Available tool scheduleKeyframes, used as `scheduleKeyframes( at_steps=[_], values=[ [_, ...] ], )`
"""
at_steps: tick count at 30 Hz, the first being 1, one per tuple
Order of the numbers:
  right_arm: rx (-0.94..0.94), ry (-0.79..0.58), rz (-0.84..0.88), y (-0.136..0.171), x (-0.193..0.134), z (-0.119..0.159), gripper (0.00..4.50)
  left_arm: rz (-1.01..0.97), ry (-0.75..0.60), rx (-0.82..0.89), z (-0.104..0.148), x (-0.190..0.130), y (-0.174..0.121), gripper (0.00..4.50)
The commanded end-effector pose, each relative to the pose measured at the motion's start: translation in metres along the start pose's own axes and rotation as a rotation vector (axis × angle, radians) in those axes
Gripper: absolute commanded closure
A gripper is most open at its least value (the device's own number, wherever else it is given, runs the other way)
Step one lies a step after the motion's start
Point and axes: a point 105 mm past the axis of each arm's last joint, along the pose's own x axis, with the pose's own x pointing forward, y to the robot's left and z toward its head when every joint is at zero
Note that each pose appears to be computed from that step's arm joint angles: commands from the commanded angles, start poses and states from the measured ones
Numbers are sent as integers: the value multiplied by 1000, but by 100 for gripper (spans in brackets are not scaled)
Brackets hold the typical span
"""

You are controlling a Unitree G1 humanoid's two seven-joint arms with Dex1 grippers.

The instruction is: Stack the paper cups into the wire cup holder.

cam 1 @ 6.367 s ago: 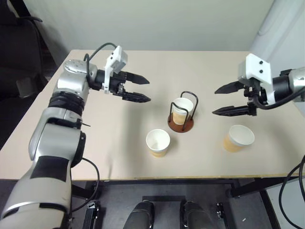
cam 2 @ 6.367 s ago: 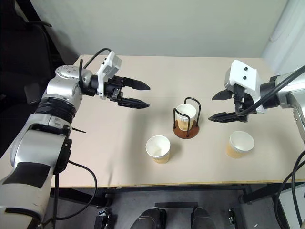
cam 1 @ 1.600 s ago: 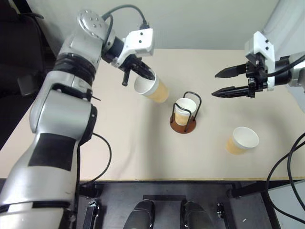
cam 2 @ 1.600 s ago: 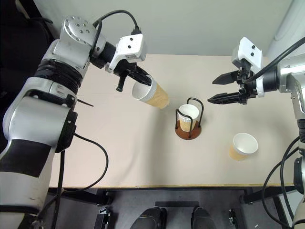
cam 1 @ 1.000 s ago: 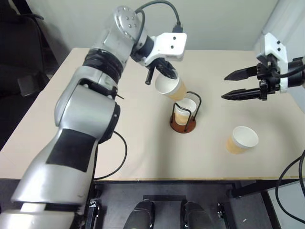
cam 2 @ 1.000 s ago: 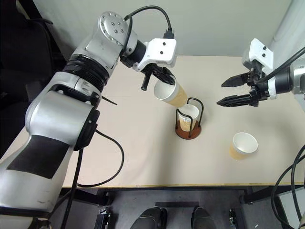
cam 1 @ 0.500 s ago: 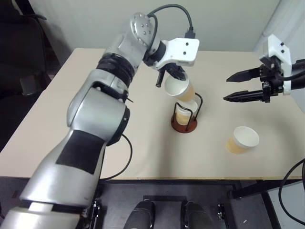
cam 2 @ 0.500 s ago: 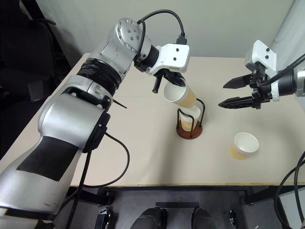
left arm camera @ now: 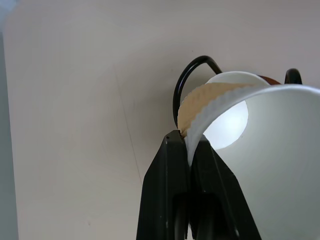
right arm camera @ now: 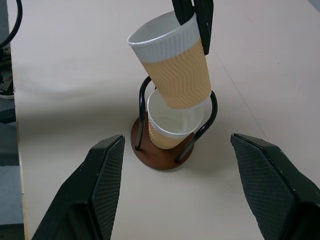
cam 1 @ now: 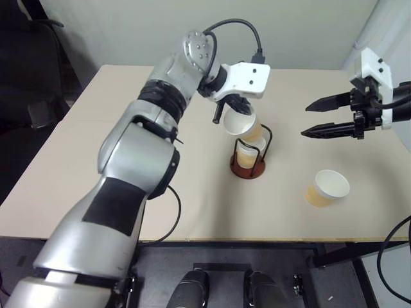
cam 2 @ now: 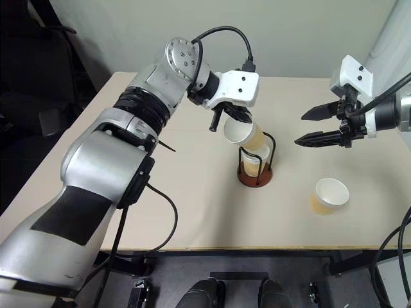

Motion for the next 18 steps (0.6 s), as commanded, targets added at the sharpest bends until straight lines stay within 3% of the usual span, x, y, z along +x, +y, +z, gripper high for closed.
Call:
scheduleKeyframes(
  at_steps=[1,18],
  values=[
    [-47,-31,-43,-1,-14,13,107,28,-16,30,9,-4,6,449],
    [-52,-11,-58,-3,-20,10,107,-1,4,90,26,-6,11,449]
  ],
)
